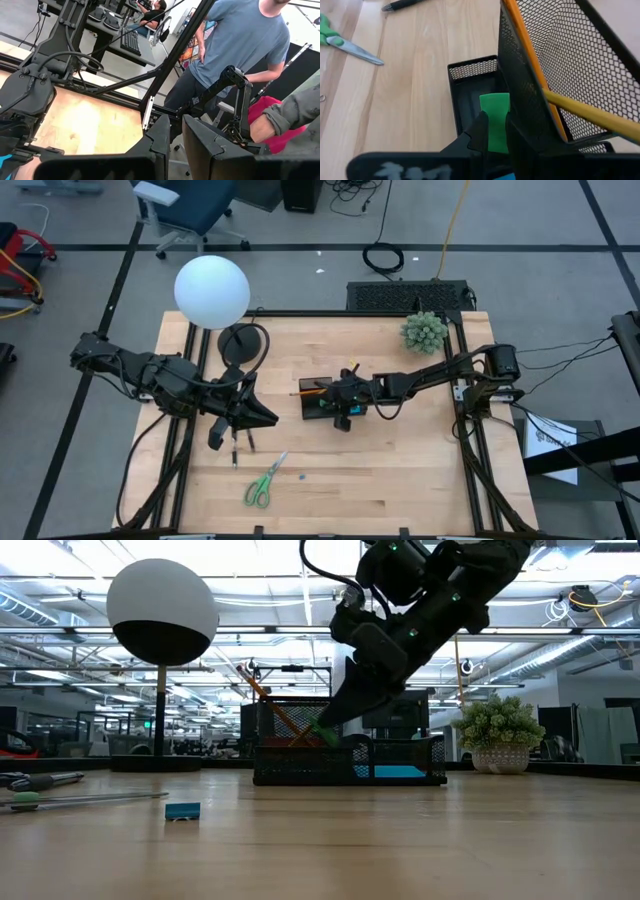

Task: Pick and place office supplies into organizer
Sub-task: Put the green eraser into the desk organizer

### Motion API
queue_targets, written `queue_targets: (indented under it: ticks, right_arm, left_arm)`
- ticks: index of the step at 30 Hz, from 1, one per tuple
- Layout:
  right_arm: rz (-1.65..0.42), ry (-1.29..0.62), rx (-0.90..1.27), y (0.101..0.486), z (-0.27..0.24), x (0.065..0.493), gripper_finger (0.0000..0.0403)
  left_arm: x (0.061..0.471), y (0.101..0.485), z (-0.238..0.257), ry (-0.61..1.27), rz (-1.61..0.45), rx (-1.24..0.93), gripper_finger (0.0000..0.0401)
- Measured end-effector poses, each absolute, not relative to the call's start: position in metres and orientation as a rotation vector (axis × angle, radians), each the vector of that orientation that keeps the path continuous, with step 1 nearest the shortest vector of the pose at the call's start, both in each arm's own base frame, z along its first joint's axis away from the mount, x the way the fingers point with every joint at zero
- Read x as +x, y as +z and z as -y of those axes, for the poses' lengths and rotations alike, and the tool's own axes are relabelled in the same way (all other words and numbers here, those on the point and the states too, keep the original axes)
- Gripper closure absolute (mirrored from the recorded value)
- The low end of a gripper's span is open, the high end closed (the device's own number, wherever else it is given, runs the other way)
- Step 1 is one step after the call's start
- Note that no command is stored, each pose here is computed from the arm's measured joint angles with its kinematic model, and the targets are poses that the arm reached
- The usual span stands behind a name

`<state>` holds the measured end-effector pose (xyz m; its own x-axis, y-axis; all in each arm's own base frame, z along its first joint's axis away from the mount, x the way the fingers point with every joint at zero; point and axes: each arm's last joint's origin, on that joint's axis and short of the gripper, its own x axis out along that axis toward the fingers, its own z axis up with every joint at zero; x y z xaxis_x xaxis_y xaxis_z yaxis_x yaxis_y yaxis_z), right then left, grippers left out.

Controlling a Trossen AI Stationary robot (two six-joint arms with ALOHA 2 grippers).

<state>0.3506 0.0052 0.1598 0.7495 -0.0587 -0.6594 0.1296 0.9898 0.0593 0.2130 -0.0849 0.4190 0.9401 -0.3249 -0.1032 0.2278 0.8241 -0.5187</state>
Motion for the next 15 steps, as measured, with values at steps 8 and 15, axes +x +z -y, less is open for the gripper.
queue_targets:
  ticks: [8, 15]
  right_arm:
    - [-0.718, -0.103, 0.106, 0.1597, -0.0053, 0.3505, 0.0334]
    - [-0.717, -0.108, 0.129, 0.1598, -0.0055, 0.3505, 0.0309]
  left_arm:
    - [0.2129, 0.419, 0.085, -0.296, -0.191, -0.526, 0.0354]
    - [0.2129, 0.419, 0.085, -0.296, -0.191, -0.526, 0.0354]
